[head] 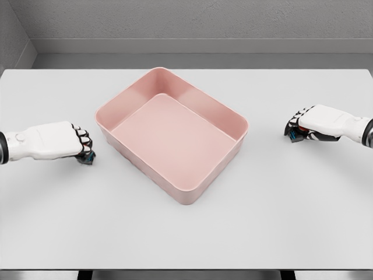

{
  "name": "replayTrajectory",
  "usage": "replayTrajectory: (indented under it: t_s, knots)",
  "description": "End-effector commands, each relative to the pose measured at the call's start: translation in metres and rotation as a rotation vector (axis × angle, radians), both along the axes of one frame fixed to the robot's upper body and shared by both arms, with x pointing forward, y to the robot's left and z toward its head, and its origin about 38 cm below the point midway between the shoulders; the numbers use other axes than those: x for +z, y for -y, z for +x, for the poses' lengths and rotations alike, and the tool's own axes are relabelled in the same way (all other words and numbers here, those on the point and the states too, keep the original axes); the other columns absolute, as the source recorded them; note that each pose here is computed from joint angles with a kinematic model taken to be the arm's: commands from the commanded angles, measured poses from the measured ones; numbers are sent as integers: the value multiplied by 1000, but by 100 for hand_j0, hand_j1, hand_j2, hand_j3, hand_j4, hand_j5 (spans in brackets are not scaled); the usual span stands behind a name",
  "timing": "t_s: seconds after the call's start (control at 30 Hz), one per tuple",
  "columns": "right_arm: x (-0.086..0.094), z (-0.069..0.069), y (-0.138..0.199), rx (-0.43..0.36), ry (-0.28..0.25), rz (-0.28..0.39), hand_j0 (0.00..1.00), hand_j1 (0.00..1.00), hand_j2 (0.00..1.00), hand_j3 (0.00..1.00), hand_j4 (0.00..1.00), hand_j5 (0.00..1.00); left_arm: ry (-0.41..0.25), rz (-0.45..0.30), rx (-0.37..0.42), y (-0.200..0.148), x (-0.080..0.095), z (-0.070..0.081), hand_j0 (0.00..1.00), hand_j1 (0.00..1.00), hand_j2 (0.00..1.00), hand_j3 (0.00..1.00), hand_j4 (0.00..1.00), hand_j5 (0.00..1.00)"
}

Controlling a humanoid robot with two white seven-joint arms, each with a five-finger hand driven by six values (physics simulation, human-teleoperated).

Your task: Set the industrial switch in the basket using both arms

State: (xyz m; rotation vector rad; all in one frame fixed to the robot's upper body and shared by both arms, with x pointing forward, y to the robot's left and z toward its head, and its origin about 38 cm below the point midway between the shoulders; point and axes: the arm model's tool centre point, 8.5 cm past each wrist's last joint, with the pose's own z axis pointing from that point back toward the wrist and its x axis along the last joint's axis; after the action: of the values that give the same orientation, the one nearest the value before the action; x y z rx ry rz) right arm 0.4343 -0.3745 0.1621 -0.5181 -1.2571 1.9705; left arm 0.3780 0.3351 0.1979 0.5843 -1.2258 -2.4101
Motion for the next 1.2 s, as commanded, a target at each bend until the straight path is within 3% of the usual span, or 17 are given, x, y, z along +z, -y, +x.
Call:
replayTrajectory:
  t_s: [0.0,0.2,0.33,0.73,0.9,1.17]
  knots:
    - [0,0,1,0,-2,-6,52,52,52,52,52,52,0,-4,1,0,2,0,33,33,33,33,33,33]
    - [6,2,3,-9,15,2,51,51,51,51,51,51,36,-6,-6,0,19,4,32,32,32,32,32,32]
    - [22,8,6,-18,51,12,51,51,51,51,51,51,54,-15,23,-14,43,5,32,32,32,32,32,32]
    - [37,12,11,-38,92,37,48,48,48,48,48,48,168,-86,13,-9,107,20,32,32,32,32,32,32]
    - [50,13,10,-39,125,71,47,47,47,47,47,47,189,-104,-6,0,114,23,32,32,32,32,32,32]
    - [67,14,-1,-8,161,124,48,48,48,48,48,48,171,-152,-179,82,109,37,32,32,32,32,32,32]
